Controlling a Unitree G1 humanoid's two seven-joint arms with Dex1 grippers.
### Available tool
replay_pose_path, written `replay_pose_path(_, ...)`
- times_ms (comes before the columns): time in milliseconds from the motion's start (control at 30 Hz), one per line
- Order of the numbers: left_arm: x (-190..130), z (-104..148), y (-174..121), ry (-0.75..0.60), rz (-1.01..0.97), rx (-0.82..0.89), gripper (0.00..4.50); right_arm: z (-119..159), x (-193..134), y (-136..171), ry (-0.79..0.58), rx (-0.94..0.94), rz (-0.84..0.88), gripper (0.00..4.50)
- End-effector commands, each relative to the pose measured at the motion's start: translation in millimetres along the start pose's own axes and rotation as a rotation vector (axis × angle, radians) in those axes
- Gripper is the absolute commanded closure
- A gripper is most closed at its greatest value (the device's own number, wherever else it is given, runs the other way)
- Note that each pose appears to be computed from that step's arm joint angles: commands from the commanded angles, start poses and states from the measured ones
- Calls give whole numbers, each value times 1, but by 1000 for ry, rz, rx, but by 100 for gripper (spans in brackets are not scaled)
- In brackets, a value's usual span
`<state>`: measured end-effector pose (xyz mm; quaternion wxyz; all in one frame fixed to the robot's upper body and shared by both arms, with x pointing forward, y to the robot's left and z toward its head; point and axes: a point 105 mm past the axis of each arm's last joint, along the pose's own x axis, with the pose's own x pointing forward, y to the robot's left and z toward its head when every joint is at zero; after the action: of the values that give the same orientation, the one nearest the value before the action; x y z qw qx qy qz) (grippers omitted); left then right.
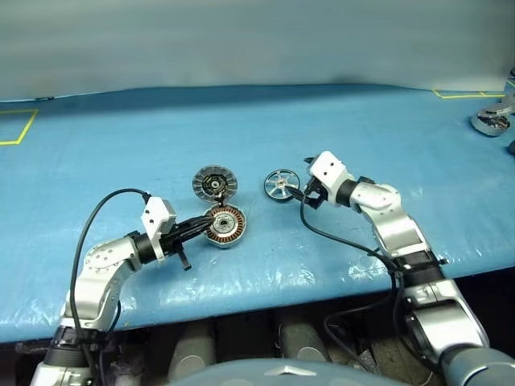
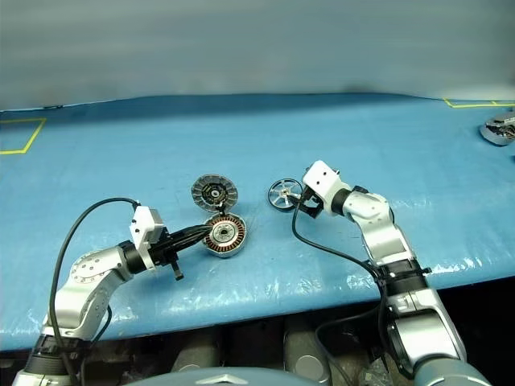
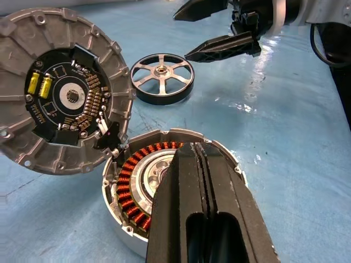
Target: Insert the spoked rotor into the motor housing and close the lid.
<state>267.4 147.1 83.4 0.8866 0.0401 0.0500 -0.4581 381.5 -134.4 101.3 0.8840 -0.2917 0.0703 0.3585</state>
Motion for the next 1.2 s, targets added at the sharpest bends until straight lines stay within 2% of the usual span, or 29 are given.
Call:
replay_pose_path(33, -1, 9, 0, -43, 22, 37, 450, 2, 7, -3, 29, -63, 47, 1)
replay_pose_path(433, -6, 0, -3, -44, 70, 8, 450, 6, 10, 12, 53, -109, 113, 1)
replay_pose_path(933, -6, -3, 2, -26, 92, 17, 450, -15, 17, 29, 142, -94, 177, 1)
replay_pose_path(1033, -7, -4, 3, -23, 99, 20, 450, -25, 20, 36, 167, -57, 212, 58)
replay_pose_path(1200, -8, -4, 3, -20, 111, 22, 450, -36, 24, 39, 199, -41, 239, 224)
